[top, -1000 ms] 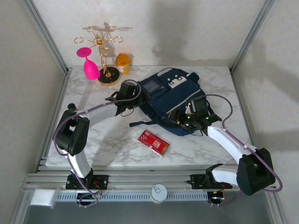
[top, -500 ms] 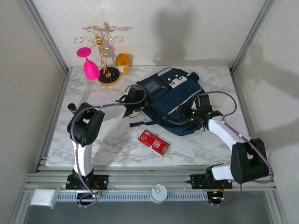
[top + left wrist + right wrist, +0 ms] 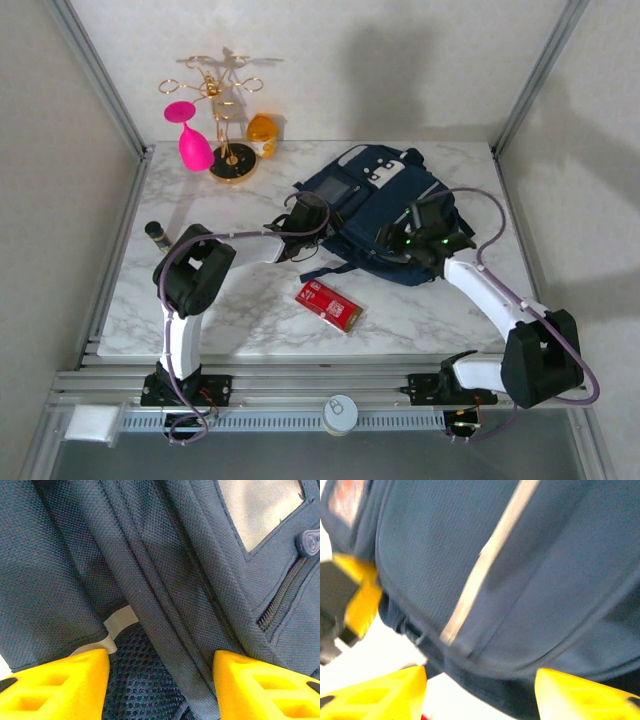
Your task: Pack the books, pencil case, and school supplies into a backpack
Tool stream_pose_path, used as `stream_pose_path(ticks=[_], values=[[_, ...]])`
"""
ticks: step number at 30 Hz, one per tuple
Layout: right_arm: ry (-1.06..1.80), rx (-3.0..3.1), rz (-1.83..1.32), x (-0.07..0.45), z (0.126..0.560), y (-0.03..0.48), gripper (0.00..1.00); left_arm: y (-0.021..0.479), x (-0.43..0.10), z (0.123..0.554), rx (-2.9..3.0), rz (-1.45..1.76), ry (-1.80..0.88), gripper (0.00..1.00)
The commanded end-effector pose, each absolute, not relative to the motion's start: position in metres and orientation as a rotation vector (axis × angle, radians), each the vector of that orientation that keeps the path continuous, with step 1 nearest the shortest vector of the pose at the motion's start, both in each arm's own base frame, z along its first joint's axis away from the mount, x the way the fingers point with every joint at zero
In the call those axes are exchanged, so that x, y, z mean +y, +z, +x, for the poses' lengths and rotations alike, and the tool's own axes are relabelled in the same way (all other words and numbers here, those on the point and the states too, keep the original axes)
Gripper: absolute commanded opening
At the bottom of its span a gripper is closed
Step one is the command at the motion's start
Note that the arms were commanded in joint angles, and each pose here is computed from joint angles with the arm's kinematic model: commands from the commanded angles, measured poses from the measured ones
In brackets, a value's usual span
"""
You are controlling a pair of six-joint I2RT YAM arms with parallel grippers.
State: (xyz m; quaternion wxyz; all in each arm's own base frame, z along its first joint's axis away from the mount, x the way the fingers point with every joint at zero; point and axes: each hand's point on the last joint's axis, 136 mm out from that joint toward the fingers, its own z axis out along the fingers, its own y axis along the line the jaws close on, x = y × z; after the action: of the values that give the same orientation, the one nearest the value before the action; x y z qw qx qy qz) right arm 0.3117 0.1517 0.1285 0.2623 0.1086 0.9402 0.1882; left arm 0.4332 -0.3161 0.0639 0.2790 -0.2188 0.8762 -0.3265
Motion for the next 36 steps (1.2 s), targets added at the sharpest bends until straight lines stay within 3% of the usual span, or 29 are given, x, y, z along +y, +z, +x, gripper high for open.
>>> stream_pose_path(ticks=[1,11,20,23,27,36], values=[[0.441,2.642,0.317,0.164,0.291,0.1,0.57,0.055,-0.318,0.427,2.374,-0.595,-0.869,0.57],[0.442,2.576,0.306,0.184,0.318,0.077,0.37,0.054,-0.323,0.428,2.377,-0.588,-0.886,0.57],[0.207,2.481,0.489,0.163,0.345,0.054,0.39,0.048,-0.32,0.423,2.375,-0.61,-0.844,0.57],[0.156,2.502,0.48,0.164,0.348,0.048,0.35,0.043,-0.312,0.426,2.376,-0.63,-0.795,0.58],[0.093,2.519,0.453,0.15,0.333,0.053,0.31,0.04,-0.302,0.43,2.374,-0.637,-0.758,0.58],[0.061,2.554,0.382,0.126,0.301,0.076,0.34,0.041,-0.297,0.428,2.369,-0.637,-0.756,0.58]])
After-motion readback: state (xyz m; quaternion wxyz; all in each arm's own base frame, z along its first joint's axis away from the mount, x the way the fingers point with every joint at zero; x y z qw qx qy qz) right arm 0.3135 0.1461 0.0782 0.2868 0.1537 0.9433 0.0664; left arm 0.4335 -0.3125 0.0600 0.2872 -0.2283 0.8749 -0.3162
